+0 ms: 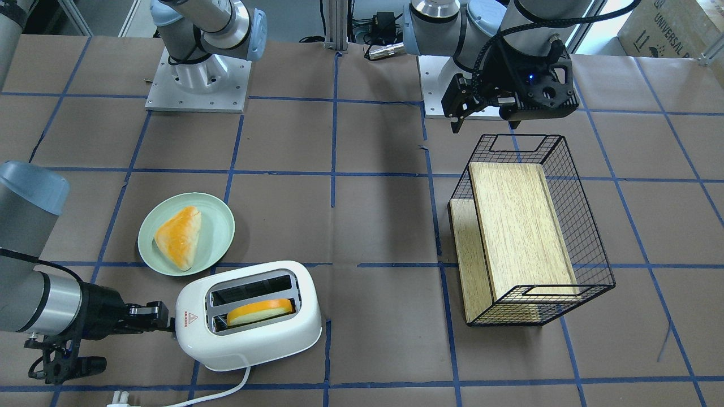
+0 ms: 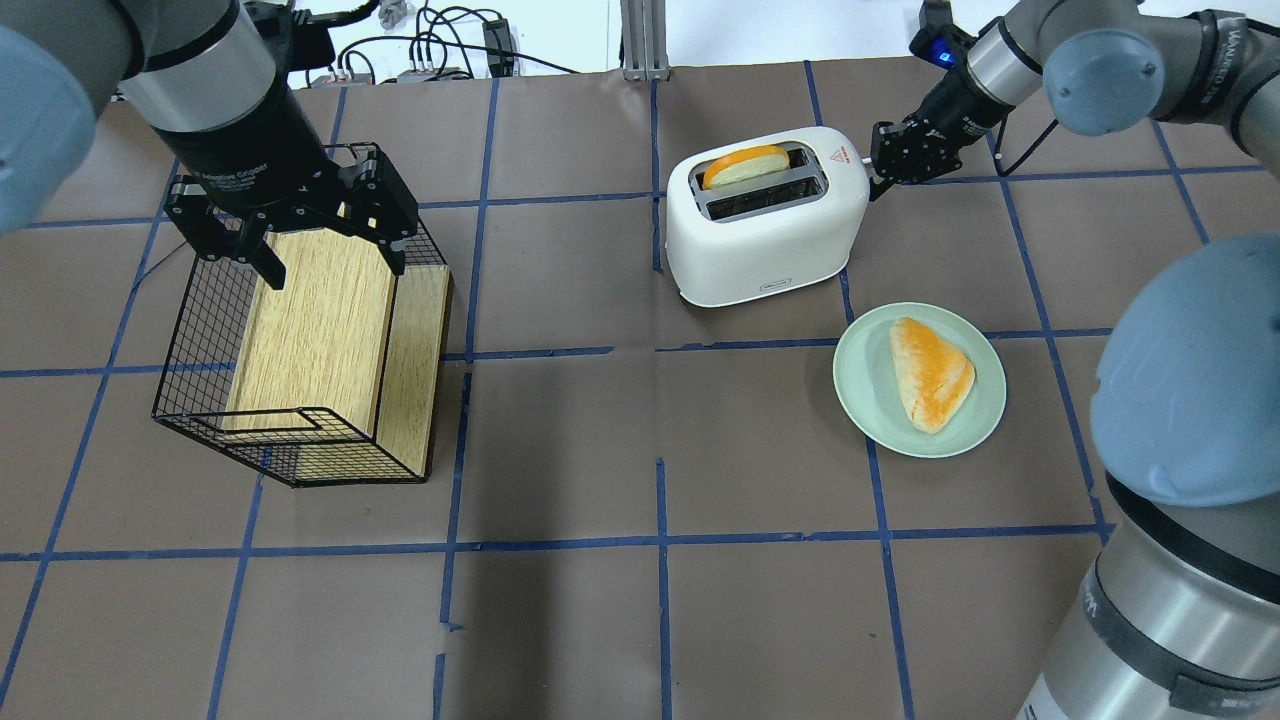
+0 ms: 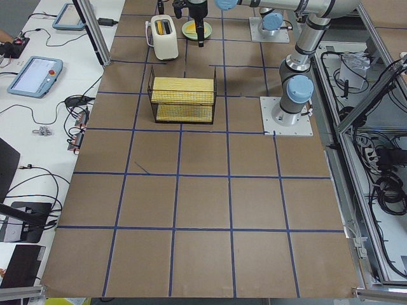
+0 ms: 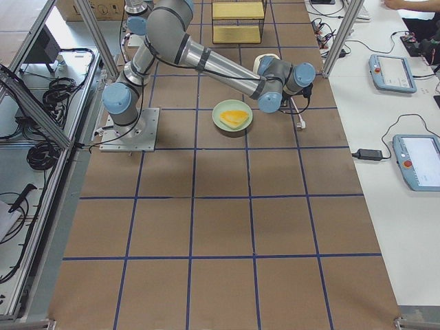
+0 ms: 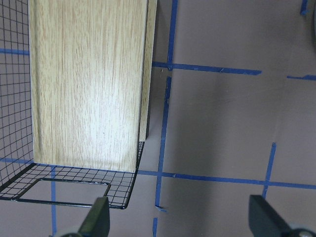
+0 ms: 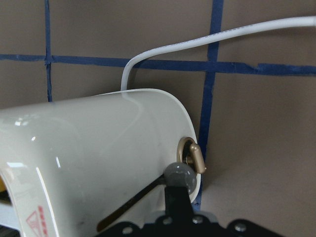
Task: Press toaster with right arm
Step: 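Press the toaster lever down with the right gripper, then lift the right gripper up and away from the toaster lever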
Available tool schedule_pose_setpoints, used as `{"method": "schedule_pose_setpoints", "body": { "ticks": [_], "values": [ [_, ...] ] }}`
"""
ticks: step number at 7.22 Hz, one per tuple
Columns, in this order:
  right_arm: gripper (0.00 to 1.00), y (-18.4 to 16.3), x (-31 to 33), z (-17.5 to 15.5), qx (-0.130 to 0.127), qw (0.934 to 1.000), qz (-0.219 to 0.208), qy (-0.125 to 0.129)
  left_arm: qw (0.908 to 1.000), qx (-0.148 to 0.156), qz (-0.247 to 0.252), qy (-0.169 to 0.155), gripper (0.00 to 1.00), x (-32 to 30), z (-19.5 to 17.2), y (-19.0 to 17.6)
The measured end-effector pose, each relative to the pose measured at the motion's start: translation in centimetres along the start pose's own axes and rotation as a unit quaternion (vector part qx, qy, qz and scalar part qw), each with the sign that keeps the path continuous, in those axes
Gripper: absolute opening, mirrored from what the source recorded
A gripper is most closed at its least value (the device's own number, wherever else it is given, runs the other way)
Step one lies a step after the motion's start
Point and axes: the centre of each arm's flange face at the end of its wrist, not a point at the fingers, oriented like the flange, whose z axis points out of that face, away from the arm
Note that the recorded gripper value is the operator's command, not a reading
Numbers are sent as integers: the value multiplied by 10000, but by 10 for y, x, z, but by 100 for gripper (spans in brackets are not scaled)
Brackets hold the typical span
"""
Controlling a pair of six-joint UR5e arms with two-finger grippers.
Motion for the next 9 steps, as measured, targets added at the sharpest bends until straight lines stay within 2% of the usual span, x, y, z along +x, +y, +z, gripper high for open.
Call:
{"method": "schedule_pose_setpoints", "body": {
  "ticks": [2,3,4,5,7,8,9],
  "values": [
    [4,-1,3,4,-19,10000,15,-7,10000,-2,1,0,100,0,0,0],
    [8,-1,2,3,-16,10000,26,-4,10000,-3,2,0,100,0,0,0],
    [38,-1,0,1,-16,10000,39,66,10000,-2,2,0,100,0,0,0],
    [99,-2,-5,-14,23,9995,49,319,10000,0,2,0,100,0,0,0],
    [100,-1,-41,-71,198,9933,-76,1137,10000,-1,2,0,100,0,0,0],
    [100,5,-68,-92,170,9848,-256,1707,10000,-1,2,0,100,0,0,0],
    [100,11,-93,-105,141,9700,-469,2381,10000,0,2,0,100,0,0,0]
  ]
}}
